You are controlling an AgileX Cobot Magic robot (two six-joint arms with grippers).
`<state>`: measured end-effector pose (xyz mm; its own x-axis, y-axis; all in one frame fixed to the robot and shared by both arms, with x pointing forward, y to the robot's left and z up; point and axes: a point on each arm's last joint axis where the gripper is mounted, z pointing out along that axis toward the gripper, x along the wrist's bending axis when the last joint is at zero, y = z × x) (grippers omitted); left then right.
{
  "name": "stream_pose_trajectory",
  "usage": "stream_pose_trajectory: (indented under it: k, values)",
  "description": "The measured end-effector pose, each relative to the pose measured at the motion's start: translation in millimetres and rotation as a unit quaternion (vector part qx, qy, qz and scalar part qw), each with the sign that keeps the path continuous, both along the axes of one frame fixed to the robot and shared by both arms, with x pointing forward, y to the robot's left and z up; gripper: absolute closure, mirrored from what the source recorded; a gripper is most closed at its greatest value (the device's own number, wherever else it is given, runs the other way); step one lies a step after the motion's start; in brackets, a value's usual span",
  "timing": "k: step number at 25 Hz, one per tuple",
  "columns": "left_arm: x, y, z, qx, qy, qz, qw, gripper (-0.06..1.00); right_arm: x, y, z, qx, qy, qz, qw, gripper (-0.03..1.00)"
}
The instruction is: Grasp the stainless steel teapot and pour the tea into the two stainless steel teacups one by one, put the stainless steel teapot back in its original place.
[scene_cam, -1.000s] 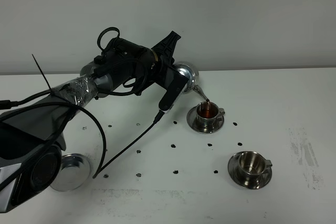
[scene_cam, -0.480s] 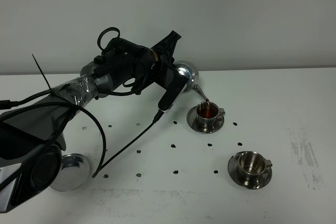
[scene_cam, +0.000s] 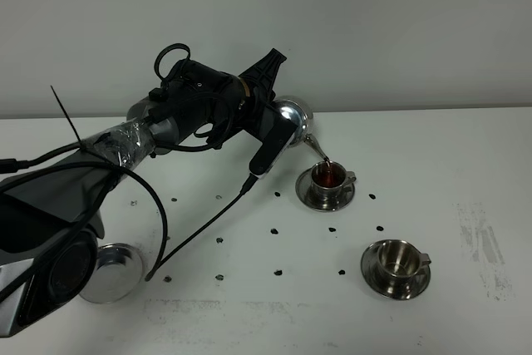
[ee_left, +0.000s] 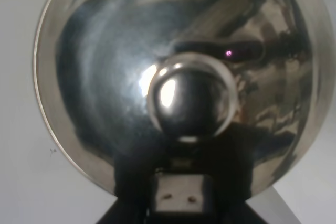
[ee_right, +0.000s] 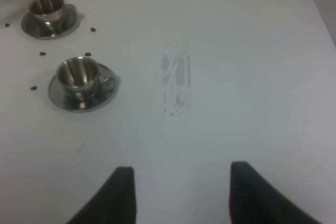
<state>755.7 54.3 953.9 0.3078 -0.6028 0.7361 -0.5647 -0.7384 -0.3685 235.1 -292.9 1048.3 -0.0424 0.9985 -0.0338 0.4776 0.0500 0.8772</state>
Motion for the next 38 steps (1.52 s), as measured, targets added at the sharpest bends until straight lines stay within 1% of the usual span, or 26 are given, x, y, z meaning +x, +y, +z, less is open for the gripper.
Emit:
stream_pose_trajectory:
  k: [16,38]
  values:
    - [0.5,0.5,0.5,0.009,-0.007,-0.003,1.000,0.69,0.0,0.0,0.0,0.000,0.000,0.000,1.000,0.54]
    - [0.6,0.3,2.6,0.007,-0.011,-0.004,1.000,0.69,0.0,0.0,0.0,0.000,0.000,0.000,1.000,0.54]
